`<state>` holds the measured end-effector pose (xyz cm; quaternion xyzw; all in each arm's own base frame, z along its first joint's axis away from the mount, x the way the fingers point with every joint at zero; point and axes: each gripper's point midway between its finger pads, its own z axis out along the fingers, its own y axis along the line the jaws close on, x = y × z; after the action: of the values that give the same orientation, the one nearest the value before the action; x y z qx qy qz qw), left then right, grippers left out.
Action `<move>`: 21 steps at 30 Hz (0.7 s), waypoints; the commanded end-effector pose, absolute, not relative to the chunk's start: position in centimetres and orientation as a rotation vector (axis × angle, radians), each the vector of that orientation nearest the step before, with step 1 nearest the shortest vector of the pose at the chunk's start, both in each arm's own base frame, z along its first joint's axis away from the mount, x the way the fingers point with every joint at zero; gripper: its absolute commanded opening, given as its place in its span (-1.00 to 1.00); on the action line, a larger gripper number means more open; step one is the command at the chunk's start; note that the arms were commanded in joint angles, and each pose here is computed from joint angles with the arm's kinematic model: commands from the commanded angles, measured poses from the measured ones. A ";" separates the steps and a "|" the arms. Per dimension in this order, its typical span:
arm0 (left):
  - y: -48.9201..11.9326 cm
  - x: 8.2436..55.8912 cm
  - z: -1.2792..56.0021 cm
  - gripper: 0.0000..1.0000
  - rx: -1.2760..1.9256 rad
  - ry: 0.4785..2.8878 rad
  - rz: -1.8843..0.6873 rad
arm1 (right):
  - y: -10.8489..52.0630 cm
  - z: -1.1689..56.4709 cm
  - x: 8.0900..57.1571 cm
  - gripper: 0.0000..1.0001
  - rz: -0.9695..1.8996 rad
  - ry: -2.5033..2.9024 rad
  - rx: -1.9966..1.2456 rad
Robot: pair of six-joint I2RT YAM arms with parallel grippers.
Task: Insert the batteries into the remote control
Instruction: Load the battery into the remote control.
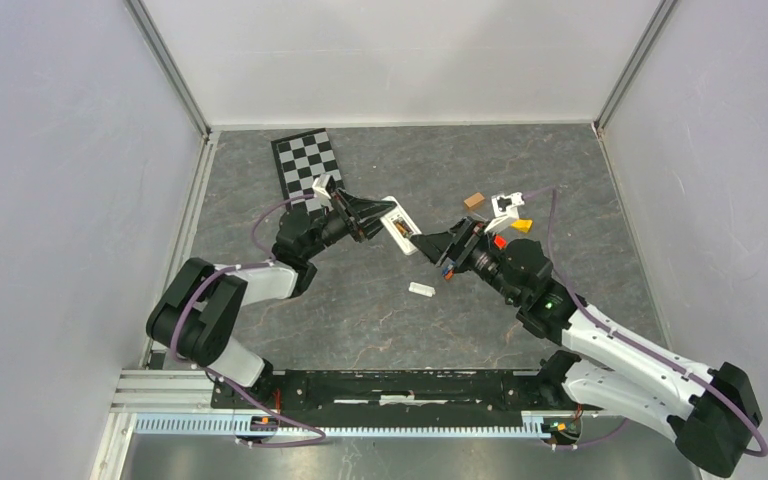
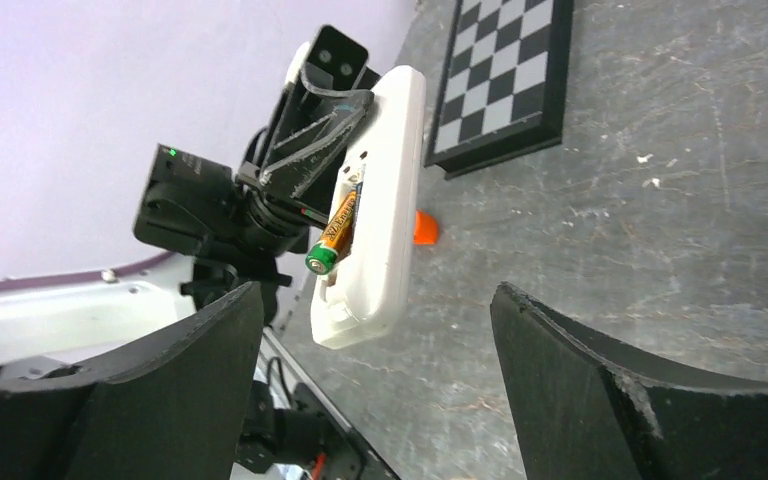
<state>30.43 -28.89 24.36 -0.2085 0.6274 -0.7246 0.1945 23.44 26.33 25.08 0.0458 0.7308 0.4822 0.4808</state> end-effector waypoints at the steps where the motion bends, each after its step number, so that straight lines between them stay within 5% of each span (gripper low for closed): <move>1: -28.1 30.3 28.6 -0.96 -0.663 1.567 -2.203 | 26.5 30.5 23.9 0.76 1.344 1.583 0.220; 10: -28.8 29.6 29.7 -0.96 -0.674 1.542 -2.238 | 27.3 31.0 24.1 0.62 1.427 1.565 0.265; 16: -28.8 29.3 29.8 -0.96 -0.656 1.546 -2.239 | 27.2 30.1 24.4 0.23 1.438 1.587 0.326; 21: -29.0 29.1 29.8 -0.96 -0.641 1.543 -2.279 | 27.7 30.2 24.5 0.21 1.444 1.592 0.308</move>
<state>29.83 -29.29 27.41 -0.2408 0.5719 -0.7674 0.1614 24.15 27.58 28.81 0.1207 0.6675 0.5736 0.4591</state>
